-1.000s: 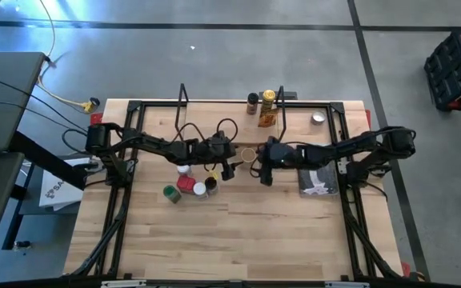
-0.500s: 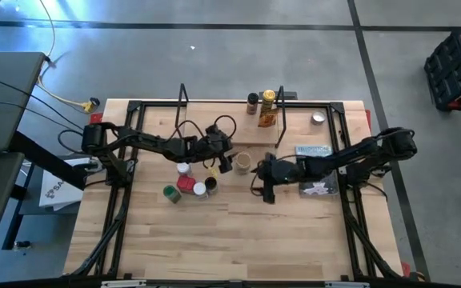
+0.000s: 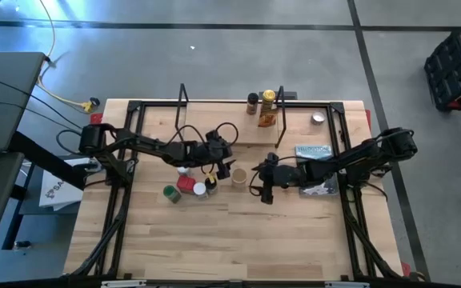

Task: Shelf spices
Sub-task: Put the gold seasoning bottle on the shelf

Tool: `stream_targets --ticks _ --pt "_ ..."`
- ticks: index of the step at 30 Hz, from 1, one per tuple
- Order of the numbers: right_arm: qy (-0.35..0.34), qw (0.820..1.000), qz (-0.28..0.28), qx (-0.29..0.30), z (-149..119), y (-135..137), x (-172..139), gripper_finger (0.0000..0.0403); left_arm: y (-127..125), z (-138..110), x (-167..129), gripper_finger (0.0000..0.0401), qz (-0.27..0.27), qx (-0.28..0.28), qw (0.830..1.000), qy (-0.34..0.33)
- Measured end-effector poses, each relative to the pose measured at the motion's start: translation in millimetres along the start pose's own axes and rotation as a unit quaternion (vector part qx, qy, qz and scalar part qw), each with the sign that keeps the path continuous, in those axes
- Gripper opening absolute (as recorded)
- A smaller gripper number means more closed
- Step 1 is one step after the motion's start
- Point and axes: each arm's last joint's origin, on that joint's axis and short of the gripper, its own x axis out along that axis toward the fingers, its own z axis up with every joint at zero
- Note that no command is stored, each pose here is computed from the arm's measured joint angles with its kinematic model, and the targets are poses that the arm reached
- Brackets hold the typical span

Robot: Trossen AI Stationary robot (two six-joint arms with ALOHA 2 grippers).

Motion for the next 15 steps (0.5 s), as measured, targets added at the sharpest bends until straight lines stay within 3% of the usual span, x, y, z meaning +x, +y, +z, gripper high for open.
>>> stream_targets --ticks 6,11,15 --pt "0.001 1.0 0.02 -0.016 0 1 1 0.0312 -5 7 -24 0.03 -0.014 0.014 1.0 0.003" --pt "0.008 1.0 0.003 -0.006 -5 -9 13 0.0312 -17 10 -43 0.03 -0.072 0.023 0.997 0.0" --pt "-0.008 1.0 0.019 -0.01 -7 -12 26 0.0312 -29 6 -40 0.03 -0.119 0.034 0.992 0.009"
